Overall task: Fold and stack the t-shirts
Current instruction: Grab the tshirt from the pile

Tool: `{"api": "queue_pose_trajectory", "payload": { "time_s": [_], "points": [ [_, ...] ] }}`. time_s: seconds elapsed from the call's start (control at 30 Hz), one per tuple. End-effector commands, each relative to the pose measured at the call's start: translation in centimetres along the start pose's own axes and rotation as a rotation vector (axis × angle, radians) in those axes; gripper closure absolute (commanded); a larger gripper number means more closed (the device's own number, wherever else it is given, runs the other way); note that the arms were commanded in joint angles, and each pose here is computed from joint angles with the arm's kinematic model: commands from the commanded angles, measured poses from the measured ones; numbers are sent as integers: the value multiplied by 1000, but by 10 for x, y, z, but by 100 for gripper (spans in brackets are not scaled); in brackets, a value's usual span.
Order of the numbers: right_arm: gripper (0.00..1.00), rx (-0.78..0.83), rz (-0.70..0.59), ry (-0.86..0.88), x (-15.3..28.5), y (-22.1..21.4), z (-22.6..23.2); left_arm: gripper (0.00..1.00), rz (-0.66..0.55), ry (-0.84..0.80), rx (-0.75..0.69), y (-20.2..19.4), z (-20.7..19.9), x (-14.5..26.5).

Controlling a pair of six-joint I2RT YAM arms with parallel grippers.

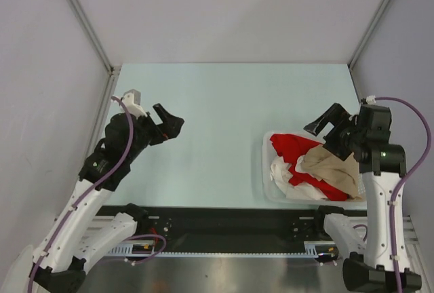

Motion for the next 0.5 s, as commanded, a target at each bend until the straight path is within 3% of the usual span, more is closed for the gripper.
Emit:
{"api": "queue_pose_trajectory", "payload": {
  "time_s": [0.0,0.13,0.3,0.47],
  "points": [
    [0,-83,69,-204,3,-2,-18,0,100,64,-109,3,5,11],
    [0,-26,179,-217,-17,0,-39,0,77,51,-167,8,6,17],
    [23,-25,169,-473,-25,-1,-66,0,101,32,-202,4,6,11],
    [27,-1,90,-583,-32,-7,-85,0,134,1,-197,0,2,-4]
  ]
}}
Point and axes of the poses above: each gripper's point midway between its finger pads, its own x axis back along the fingers, its own z axis along the line the jaws close on, y = z × x, the point moved 8 cm from there along x, back along the fingers, and after that the axes turned 5 degrees about -x, right-handed, at the moved point
